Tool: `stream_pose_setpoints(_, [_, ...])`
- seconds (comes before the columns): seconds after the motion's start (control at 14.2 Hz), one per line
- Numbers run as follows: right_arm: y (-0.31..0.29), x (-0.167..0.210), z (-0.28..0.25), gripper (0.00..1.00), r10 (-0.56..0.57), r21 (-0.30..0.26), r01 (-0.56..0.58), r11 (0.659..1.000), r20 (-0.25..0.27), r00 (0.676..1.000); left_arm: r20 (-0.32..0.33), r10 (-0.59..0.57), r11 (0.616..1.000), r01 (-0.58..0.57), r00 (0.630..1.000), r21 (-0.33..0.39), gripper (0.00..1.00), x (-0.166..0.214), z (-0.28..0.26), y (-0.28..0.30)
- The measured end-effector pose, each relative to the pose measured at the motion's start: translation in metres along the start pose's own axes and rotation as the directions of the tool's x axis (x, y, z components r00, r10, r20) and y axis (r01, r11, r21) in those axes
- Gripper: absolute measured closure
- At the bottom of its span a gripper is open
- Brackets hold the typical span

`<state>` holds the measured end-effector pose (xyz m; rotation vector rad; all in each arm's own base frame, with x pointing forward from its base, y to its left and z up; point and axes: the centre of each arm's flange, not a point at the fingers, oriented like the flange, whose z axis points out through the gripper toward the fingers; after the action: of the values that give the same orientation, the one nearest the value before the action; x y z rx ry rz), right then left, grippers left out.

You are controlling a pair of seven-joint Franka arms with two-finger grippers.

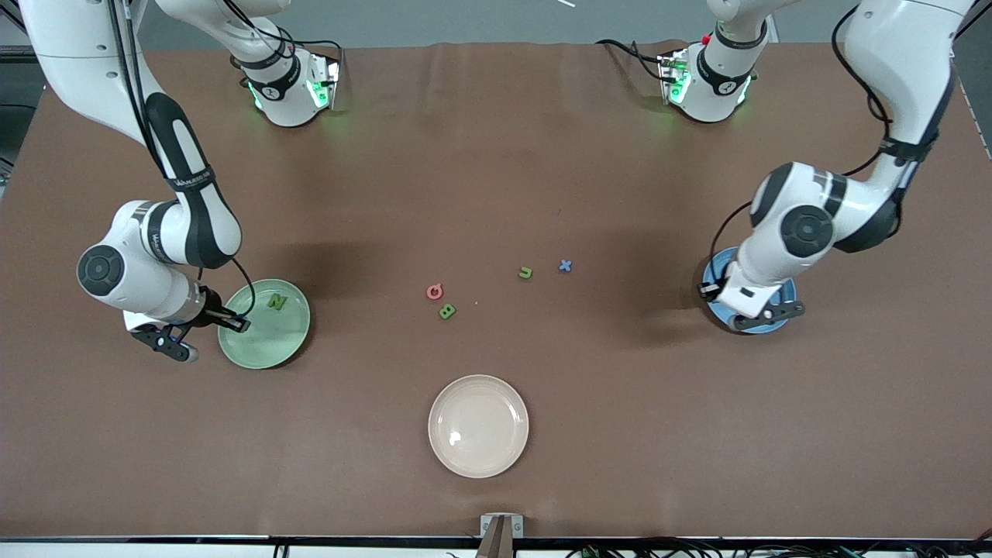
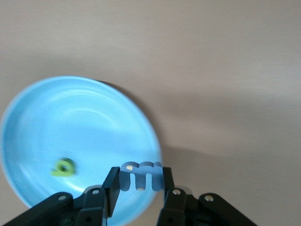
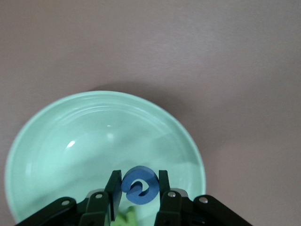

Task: Sort upper and lower case letters into plates
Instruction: 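Place the m in the blue plate while the right gripper places G, then move the left gripper to the blue x while the right gripper reaches the pink Q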

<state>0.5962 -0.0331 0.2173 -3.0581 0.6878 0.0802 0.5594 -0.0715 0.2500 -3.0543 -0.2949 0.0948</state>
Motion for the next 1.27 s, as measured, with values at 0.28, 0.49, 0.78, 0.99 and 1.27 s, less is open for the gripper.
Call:
stream_pose_setpoints(0.28, [0.007,-0.004,0.021,0.64,-0.005,-0.01,0.005,1.0,0.022,1.0,0.028,0.052,0.999,-0.052,0.998,-0.008,0.59,0.01,0.013,-0.056])
stream_pose_setpoints(0.49, [0.002,-0.007,0.029,0.64,-0.014,-0.011,0.014,1.0,0.034,0.999,0.044,0.07,0.998,-0.07,0.997,0.002,0.59,0.012,0.029,-0.069])
stream_pose_setpoints(0.78, [-0.001,-0.01,0.032,0.59,-0.019,-0.012,0.019,1.0,0.041,0.999,0.051,0.084,0.996,-0.084,0.995,0.013,0.59,0.017,0.049,-0.086])
stream_pose_setpoints(0.99, [-0.003,-0.009,0.031,0.45,-0.022,-0.011,0.022,1.0,0.042,0.999,0.05,0.094,0.995,-0.095,0.994,0.018,0.59,0.021,0.057,-0.092])
stream_pose_setpoints(1.27, [-0.04,-0.009,-0.004,0.05,0.018,-0.013,-0.017,1.0,0.078,0.997,0.052,0.099,0.995,-0.1,0.994,0.015,0.59,0.025,0.066,-0.097])
